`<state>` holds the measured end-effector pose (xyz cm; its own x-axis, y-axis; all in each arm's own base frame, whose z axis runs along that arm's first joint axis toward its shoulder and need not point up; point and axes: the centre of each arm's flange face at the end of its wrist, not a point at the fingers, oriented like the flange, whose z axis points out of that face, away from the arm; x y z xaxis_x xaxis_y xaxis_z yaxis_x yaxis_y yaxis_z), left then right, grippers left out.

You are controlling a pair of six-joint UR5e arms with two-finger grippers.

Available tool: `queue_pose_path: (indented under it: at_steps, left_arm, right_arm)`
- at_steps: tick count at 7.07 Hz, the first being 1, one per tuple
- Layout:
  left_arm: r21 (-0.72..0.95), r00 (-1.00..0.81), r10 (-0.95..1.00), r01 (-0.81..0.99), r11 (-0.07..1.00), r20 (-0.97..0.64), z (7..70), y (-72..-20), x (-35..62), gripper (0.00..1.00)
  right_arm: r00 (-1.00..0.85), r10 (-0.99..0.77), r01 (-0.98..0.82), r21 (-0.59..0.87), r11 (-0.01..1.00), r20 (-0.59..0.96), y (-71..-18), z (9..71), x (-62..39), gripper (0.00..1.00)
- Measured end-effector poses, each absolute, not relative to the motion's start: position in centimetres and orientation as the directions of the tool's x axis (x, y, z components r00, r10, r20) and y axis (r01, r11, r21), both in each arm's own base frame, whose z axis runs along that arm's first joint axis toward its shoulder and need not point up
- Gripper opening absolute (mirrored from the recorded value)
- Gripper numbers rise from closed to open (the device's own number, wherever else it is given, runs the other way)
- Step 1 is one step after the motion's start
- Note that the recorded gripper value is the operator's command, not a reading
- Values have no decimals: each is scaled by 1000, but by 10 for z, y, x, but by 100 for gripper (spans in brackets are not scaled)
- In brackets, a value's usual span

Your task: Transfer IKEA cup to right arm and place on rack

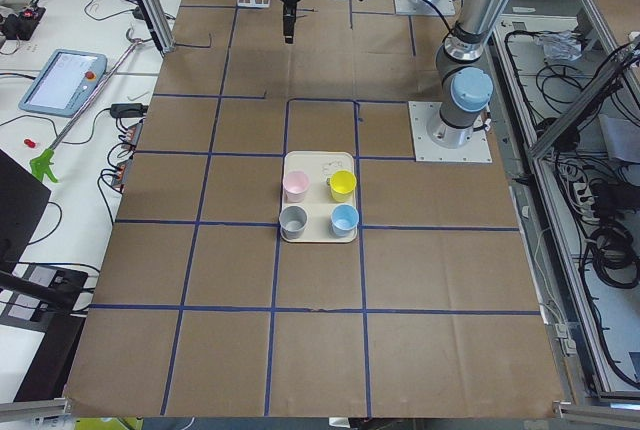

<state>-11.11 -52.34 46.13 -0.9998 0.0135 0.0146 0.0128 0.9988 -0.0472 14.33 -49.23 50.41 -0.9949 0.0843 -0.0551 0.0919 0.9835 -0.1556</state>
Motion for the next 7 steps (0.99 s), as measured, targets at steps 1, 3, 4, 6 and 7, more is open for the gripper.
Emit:
queue_pose_path:
  at_steps: [1,3,4,6,7]
  left_arm:
    - [-44,-1000,13,12,999,13,461,-524,-111,100]
    - [-35,-1000,12,11,999,12,461,-524,-111,100]
    - [-30,-1000,10,10,999,12,461,-524,-111,100]
    - [-20,-1000,4,4,1000,13,461,-523,-111,100]
    - [-19,-1000,3,2,1000,13,461,-523,-111,100]
  right_arm:
    - [-997,65,72,-148,986,-47,-489,502,152,100]
    - [-998,51,55,-145,988,-37,-489,499,157,100]
    - [-998,50,54,-146,988,-28,-489,499,156,100]
    - [-999,51,51,-146,988,-4,-489,498,154,100]
    - [-999,53,52,-145,988,1,-489,498,153,100]
